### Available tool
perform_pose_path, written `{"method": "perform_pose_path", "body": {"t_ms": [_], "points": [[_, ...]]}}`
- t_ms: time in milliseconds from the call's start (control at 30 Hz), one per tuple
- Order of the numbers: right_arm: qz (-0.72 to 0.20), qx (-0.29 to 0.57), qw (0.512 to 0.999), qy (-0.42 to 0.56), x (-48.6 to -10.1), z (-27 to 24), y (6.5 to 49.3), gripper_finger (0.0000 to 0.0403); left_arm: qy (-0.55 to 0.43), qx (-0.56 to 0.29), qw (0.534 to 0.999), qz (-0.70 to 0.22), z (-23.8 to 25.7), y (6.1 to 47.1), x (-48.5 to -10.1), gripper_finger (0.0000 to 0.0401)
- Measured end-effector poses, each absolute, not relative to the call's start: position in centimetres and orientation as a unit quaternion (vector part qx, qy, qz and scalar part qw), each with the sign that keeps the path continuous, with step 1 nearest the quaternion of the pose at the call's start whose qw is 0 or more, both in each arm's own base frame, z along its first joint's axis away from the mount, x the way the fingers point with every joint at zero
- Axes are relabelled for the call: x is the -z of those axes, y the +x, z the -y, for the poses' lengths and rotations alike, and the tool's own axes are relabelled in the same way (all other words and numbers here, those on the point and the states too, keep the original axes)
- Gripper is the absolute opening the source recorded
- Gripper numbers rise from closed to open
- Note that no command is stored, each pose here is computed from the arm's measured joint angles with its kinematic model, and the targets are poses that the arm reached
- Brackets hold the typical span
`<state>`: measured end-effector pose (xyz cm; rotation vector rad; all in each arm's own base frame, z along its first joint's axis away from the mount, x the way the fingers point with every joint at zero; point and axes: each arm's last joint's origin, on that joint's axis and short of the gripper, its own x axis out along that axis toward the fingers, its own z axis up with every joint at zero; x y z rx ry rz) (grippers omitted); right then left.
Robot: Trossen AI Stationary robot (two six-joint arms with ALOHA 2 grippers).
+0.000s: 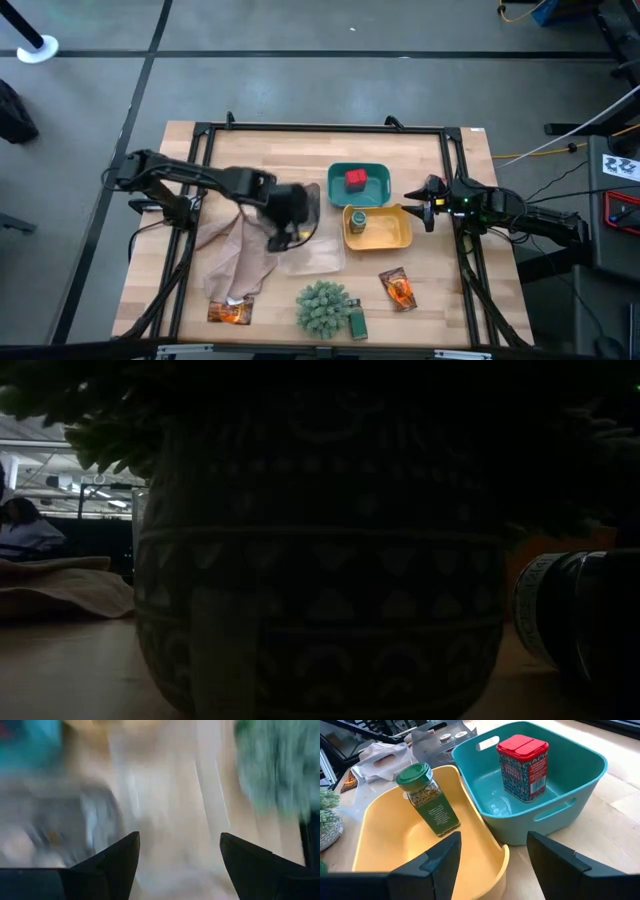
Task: Sort spices by type
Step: Put the left orange seasoning pack into the transparent bin
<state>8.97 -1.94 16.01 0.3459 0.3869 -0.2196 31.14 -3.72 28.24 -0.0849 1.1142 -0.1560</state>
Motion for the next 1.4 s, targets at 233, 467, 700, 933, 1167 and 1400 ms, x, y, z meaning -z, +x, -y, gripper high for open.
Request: {"method": "perform_pose_path", "body": {"t_ms": [233, 467, 700, 933, 1167, 1400], "points": [[-0.192, 0.109, 0.96, 0.171, -16.0, 1.9, 9.0, 0.0227, -0.058, 0.067, 0.76, -0.644, 9.1, 27.6, -26.3, 0.026], [-0.191, 0.111, 0.958, 0.181, -16.0, 1.9, 9.0, 0.0227, -0.069, 0.06, 0.733, -0.674, 13.7, 24.9, -24.2, 0.026], [-0.19, 0.112, 0.957, 0.188, -16.0, 1.9, 9.0, 0.0227, -0.107, 0.066, 0.739, -0.662, 17.8, 22.6, -22.3, 0.026], [-0.191, 0.112, 0.957, 0.187, -16.0, 1.9, 9.0, 0.0227, -0.145, 0.09, 0.742, -0.648, 21.3, 20.1, -20.7, 0.026], [-0.191, 0.112, 0.957, 0.188, -16.0, 1.9, 9.0, 0.0227, -0.16, 0.077, 0.733, -0.656, 22.8, 18.0, -20.1, 0.026], [-0.191, 0.112, 0.957, 0.188, -16.0, 1.9, 9.0, 0.0227, -0.145, 0.057, 0.758, -0.633, 23.5, 17.2, -20.1, 0.026]]}}
